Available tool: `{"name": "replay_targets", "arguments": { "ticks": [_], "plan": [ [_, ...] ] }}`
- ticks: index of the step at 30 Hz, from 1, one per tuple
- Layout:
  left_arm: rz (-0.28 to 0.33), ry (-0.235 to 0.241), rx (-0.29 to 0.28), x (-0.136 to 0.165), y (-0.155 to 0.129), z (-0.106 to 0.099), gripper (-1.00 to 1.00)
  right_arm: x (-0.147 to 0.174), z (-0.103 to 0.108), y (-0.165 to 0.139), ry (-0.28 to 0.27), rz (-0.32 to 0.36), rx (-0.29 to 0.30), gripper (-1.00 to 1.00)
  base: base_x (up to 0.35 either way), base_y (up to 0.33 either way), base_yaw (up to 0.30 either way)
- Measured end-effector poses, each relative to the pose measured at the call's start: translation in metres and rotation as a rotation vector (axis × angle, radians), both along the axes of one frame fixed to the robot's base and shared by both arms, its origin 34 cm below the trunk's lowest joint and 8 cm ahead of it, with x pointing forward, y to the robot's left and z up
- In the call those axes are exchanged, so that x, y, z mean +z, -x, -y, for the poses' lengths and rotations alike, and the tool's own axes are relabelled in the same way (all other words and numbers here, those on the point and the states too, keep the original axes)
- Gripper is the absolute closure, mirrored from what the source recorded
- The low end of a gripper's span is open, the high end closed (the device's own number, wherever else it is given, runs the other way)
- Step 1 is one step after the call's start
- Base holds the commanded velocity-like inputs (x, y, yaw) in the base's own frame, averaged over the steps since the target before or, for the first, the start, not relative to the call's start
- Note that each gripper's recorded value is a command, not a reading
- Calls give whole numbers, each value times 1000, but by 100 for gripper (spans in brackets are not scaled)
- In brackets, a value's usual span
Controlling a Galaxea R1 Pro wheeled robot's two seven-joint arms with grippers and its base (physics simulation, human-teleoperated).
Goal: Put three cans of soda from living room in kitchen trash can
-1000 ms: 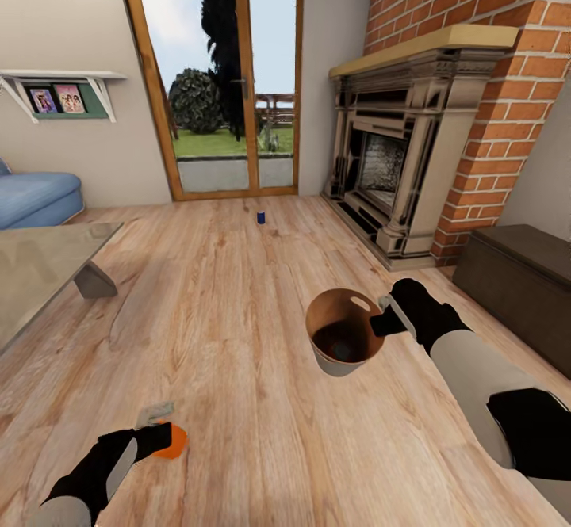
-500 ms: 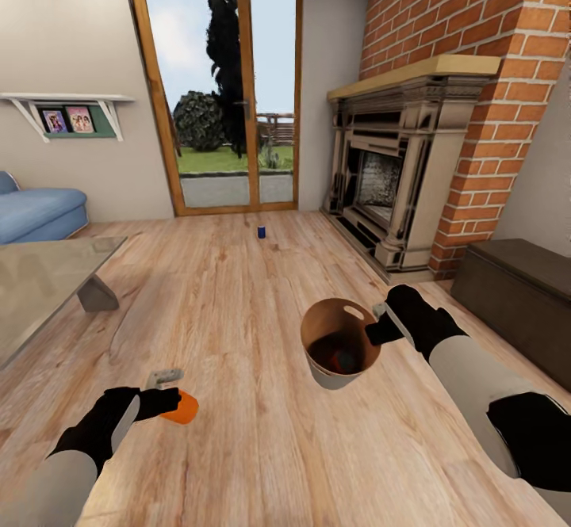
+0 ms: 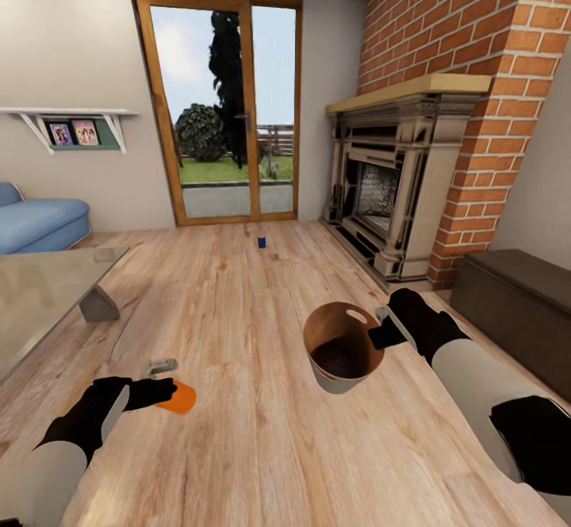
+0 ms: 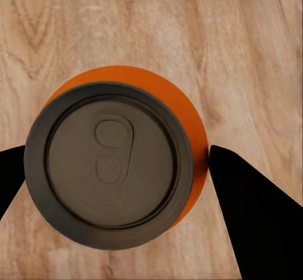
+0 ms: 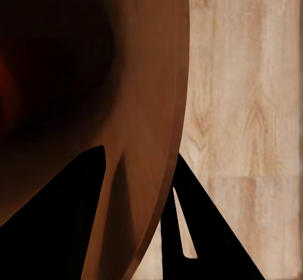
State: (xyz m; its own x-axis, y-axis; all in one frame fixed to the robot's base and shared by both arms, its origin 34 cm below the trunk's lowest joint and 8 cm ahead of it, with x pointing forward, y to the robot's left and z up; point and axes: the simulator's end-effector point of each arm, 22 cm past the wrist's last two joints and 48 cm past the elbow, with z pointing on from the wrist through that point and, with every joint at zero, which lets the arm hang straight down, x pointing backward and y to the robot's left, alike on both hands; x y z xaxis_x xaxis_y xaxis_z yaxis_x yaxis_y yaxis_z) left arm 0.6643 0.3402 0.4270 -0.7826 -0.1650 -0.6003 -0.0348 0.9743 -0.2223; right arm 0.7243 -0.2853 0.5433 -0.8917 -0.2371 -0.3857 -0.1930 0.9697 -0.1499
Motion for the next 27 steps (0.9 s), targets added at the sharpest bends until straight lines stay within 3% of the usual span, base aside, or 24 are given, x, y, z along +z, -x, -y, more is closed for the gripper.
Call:
{"name": "replay_targets", "arguments": {
  "ticks": [8,13,18,27],
  "plan": [
    [39,76,-78,53,-18,16,100,11,-1,0,12,-14,12,100,0,0,0],
    [64,90,-105,80,-24,12,100,13,-3,3,7,-32,22,100,0,0,0],
    [86,105,-128,108,-31,12,100,20,-12,5,-31,-47,33,100,0,0,0],
    [135,177,-209,168,-37,20,100,36,-15,3,-13,-59,59,100,0,0,0]
  ]
}}
